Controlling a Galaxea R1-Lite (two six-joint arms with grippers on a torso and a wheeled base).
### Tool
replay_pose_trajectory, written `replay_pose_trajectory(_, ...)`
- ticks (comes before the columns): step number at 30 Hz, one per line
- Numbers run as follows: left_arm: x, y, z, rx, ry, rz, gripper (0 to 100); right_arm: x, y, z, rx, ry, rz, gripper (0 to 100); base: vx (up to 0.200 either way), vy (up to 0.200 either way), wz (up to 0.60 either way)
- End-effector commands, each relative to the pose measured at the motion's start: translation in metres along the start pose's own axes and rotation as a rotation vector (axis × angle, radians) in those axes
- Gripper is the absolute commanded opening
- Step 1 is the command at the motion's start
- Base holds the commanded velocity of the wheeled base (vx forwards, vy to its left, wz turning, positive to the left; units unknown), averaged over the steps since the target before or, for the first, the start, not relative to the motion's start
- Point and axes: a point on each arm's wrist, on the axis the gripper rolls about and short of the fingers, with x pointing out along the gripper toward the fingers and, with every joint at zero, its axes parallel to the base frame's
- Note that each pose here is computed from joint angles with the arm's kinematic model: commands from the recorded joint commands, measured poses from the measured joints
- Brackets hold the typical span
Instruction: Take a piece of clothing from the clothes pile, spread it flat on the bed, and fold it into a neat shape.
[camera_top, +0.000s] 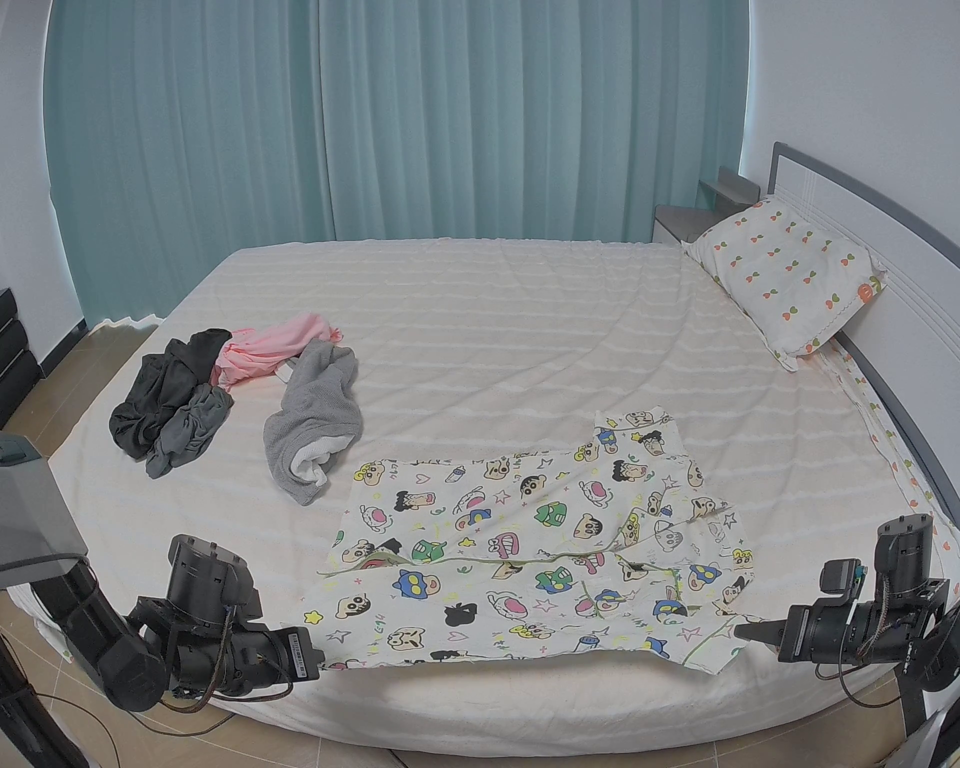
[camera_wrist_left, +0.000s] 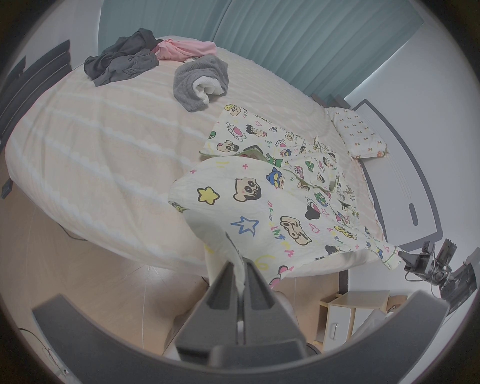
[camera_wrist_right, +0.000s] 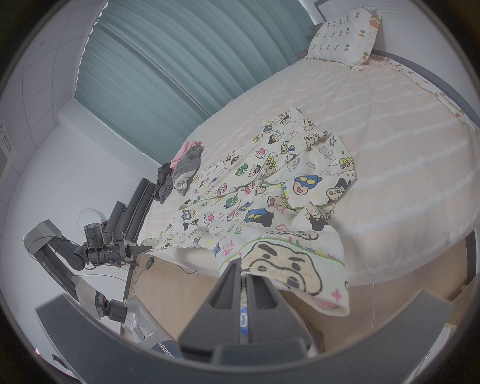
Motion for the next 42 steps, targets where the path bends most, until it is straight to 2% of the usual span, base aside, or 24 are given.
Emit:
replay_pose_trajectory(1,0.001,0.0,0.001,0.0,-0.001,0.0,0,-0.001,0.0,-0.002,0.002,0.007,-0.002,0,0.0,0.0,0.0)
replay_pose_trajectory(3,0.005,-0.006,0.012,0.002,-0.046,-0.021,0,0.005,0.003,0.013,-0.015,-0.041,0.012,0,0.0,0.0,0.0)
replay_pose_trajectory(6,0.009,-0.01,0.021,0.0,-0.082,-0.017,0,0.01,0.004,0.022,-0.02,-0.062,0.016,0,0.0,0.0,0.0)
replay_pose_trajectory(10,0.03,-0.017,0.04,-0.007,-0.154,0.036,0,0.025,0.003,0.044,-0.027,-0.109,0.014,0,0.0,0.0,0.0)
replay_pose_trajectory(19,0.078,-0.011,0.056,-0.029,-0.136,0.08,0,0.059,-0.002,0.07,-0.032,-0.124,0.017,0,0.0,0.0,0.0)
replay_pose_trajectory(24,0.102,-0.008,0.077,-0.051,-0.173,0.093,0,0.089,-0.015,0.088,-0.021,-0.134,0.005,0,0.0,0.0,0.0)
replay_pose_trajectory(29,0.111,-0.013,0.088,-0.051,-0.17,0.095,0,0.103,-0.018,0.097,-0.025,-0.142,0.01,0,0.0,0.0,0.0)
replay_pose_trajectory(42,0.142,-0.016,0.099,-0.049,-0.188,0.118,0,0.117,-0.027,0.093,-0.01,-0.12,0.0,0,0.0,0.0,0.0)
